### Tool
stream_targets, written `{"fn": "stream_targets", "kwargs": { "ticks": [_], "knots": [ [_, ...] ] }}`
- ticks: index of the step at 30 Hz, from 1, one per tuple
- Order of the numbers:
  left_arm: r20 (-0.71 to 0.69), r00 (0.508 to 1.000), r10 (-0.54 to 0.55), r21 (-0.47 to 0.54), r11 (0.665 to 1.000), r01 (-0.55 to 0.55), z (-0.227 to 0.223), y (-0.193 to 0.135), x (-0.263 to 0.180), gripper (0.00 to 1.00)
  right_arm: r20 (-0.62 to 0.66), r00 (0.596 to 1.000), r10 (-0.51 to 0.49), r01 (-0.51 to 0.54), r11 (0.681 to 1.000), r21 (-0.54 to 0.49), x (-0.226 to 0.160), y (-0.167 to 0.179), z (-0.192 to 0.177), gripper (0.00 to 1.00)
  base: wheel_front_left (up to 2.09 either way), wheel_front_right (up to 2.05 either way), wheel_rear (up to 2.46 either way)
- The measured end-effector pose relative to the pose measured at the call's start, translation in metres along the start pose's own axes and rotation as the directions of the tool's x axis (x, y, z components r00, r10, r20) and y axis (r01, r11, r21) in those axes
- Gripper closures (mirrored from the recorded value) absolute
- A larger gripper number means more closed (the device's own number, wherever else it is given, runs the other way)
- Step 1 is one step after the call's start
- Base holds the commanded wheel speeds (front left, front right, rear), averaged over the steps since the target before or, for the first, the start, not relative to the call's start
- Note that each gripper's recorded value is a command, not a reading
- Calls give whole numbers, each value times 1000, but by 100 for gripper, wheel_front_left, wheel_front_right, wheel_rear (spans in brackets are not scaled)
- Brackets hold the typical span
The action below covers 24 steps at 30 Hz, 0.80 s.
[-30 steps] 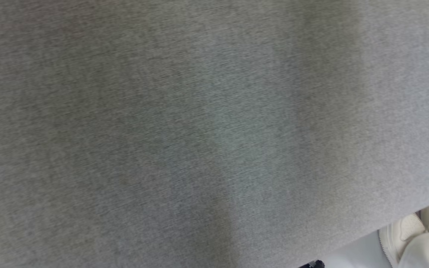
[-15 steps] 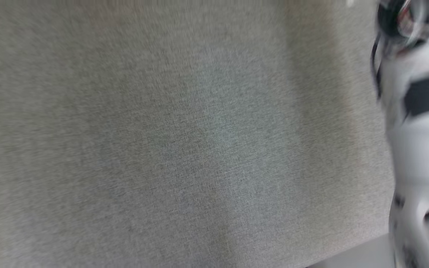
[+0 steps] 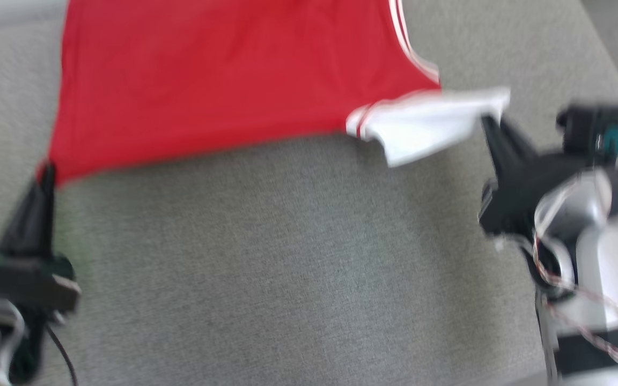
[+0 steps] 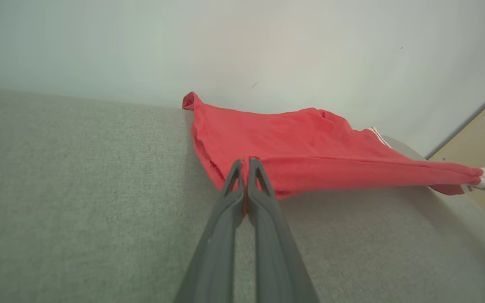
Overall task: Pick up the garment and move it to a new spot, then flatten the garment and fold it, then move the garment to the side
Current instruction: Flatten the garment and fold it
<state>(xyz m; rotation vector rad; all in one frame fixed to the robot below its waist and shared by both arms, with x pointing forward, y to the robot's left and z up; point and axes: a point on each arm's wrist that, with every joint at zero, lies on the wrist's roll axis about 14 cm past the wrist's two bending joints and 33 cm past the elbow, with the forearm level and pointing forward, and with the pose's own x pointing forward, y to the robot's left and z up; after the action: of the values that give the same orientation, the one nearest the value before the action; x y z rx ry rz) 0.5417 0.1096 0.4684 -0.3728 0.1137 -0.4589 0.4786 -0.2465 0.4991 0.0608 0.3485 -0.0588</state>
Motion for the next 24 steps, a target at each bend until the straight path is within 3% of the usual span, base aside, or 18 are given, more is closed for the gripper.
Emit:
{"fn": "stream_targets", "kwargs": {
  "ticks": [9,13,24],
  "knots": [
    [-51,992,119,-143,982,-125,-27,-23,-80,100,-55,997,-60,63,996,68,-60,-18,-28,100,0,0,0],
    [-92,983,161,-208,962,-177,-45,-30,-110,100,-148,985,-85,96,993,64,-79,-24,-57,100,0,0,0],
    [-335,931,145,-153,967,-206,-97,-39,-163,100,-500,864,-65,111,992,62,-133,-18,-145,100,0,0,0]
  ]
}}
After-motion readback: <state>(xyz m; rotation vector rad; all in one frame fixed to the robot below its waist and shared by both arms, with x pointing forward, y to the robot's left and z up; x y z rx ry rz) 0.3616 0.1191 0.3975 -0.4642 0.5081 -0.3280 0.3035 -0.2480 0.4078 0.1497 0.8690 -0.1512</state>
